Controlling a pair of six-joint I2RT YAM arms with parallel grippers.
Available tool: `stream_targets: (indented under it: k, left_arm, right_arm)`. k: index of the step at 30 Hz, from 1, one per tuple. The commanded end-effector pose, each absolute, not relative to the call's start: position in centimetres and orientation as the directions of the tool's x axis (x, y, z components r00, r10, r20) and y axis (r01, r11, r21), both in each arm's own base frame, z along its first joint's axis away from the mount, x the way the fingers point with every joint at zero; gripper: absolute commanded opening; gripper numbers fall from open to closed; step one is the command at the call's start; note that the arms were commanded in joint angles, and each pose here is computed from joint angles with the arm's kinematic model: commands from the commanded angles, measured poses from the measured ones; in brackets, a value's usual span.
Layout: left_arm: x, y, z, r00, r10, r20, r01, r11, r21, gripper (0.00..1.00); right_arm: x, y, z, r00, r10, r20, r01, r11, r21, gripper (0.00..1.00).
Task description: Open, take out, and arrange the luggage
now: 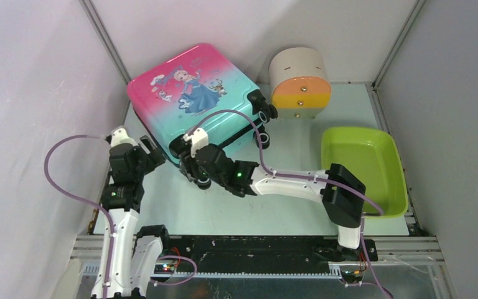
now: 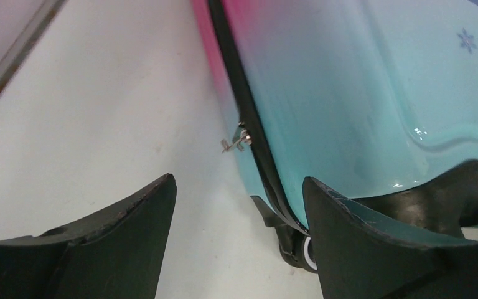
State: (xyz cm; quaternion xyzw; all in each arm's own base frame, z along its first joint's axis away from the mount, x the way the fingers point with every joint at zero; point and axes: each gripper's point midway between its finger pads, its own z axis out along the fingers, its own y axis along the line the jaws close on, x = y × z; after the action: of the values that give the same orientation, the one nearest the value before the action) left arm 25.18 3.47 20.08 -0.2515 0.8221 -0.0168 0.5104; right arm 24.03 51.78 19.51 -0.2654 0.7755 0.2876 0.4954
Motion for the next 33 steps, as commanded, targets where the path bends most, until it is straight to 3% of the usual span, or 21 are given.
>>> stream_targets:
  k: [1, 6, 8, 10, 12, 20, 33]
  left_arm:
    - [27.0, -0.1, 21.5, -0.339, -0.293, -0.894, -0.115, 0.956, -0.269, 0.80]
    - [27.1, -1.2, 19.4, -0.345, -0.179, -0.921, -0.001, 0.982, -0.191, 0.71]
    - [27.2, -1.5, 18.9, -0.329, -0.126, -0.936, 0.044, 0.988, -0.148, 0.64]
    - [27.0, -1.9, 18.2, -0.314, -0.040, -0.949, 0.113, 0.990, -0.079, 0.49]
    - [27.0, -2.0, 17.6, -0.300, 0.015, -0.954, 0.149, 0.988, -0.031, 0.45]
    - [28.4, 0.3, 16.0, -0.270, 0.146, -0.952, 0.109, 0.987, 0.121, 0.45]
    - [30.1, -0.3, 13.8, -0.272, 0.115, -0.956, 0.157, 0.985, 0.074, 0.36]
  right_arm:
    - [23.8, 50.0, 25.2, -0.315, -0.034, -0.949, -0.742, 0.632, 0.223, 0.08]
    - [23.9, 49.2, 25.5, -0.334, -0.041, -0.941, -0.743, 0.627, 0.236, 0.00]
    - [24.2, 48.8, 25.6, -0.343, -0.036, -0.939, -0.737, 0.630, 0.245, 0.00]
    - [24.5, 48.4, 25.6, -0.355, -0.030, -0.934, -0.731, 0.631, 0.258, 0.00]
    - [24.8, 48.1, 25.5, -0.373, -0.026, -0.928, -0.725, 0.632, 0.274, 0.00]
    - [25.0, 47.6, 26.2, -0.381, -0.011, -0.924, -0.725, 0.624, 0.292, 0.00]
    - [25.2, 47.2, 27.0, -0.365, 0.014, -0.931, -0.725, 0.622, 0.294, 0.00]
